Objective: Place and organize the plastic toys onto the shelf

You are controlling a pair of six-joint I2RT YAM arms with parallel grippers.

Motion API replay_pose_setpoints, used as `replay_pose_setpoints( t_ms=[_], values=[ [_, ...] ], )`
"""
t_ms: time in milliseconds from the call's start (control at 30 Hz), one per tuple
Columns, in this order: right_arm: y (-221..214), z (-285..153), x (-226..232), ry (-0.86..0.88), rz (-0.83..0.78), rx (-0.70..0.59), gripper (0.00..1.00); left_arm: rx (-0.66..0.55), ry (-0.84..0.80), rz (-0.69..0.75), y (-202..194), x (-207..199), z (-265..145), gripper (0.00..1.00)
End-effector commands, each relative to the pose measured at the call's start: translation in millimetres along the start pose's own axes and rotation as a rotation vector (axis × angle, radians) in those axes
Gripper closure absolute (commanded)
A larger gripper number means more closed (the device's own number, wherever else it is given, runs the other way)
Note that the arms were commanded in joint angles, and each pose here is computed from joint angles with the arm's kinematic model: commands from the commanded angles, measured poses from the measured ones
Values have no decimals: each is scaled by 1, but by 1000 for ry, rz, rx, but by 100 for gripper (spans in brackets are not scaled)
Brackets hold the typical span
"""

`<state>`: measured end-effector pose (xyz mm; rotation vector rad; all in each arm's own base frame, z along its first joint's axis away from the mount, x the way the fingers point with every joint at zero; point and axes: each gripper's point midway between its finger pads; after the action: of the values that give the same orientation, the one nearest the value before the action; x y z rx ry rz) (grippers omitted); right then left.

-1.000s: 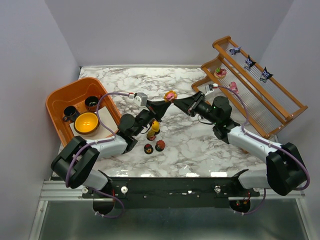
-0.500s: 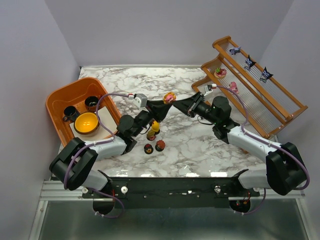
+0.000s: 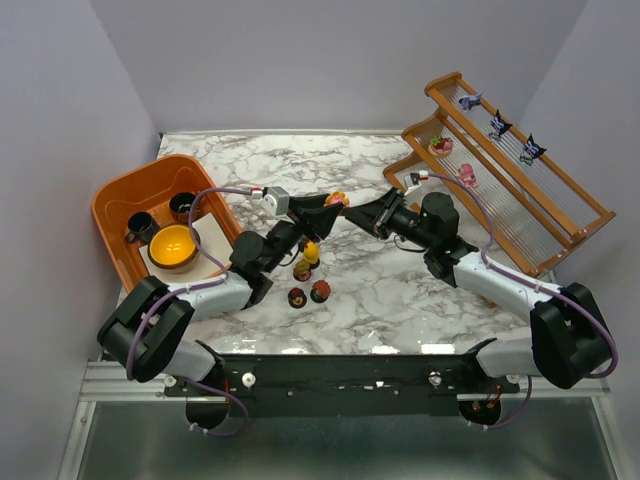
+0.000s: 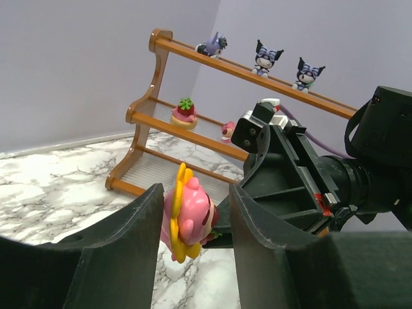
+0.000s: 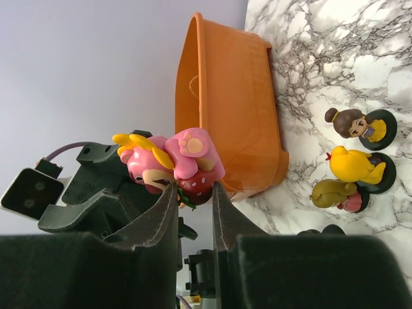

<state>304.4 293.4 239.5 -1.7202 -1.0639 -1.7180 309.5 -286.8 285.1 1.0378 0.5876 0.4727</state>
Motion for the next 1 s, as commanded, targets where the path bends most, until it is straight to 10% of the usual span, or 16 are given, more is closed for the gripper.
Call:
replay_pose_setpoints(
  t_ms=[0,400,633,700,967],
  values=[
    [-3,3,11,35,-3,28,99,-19,-37,-1,1,-5,2,48],
    [-3,3,14,55,1,29,99,39,-36,-5,-21,-2,0,51],
    [-5,5,17,66,-23,45,99,29,-48,-8,-19,-3,1,87],
    [-4,4,15,60,-31,44,94,26,-50,6,-16,-4,1,100],
    [3,-3,18,5,-246,31,44,82,-101,52,-14,-5,-5,100]
  ],
)
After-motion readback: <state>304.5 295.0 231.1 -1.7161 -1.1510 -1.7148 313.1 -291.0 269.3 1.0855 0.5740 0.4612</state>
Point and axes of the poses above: each gripper's point midway between its finger pads, its own z axis out along the fingers, its own x axis along the line the jaws close on, y = z × x, and after that the axes turned 6 degrees about z, right-handed
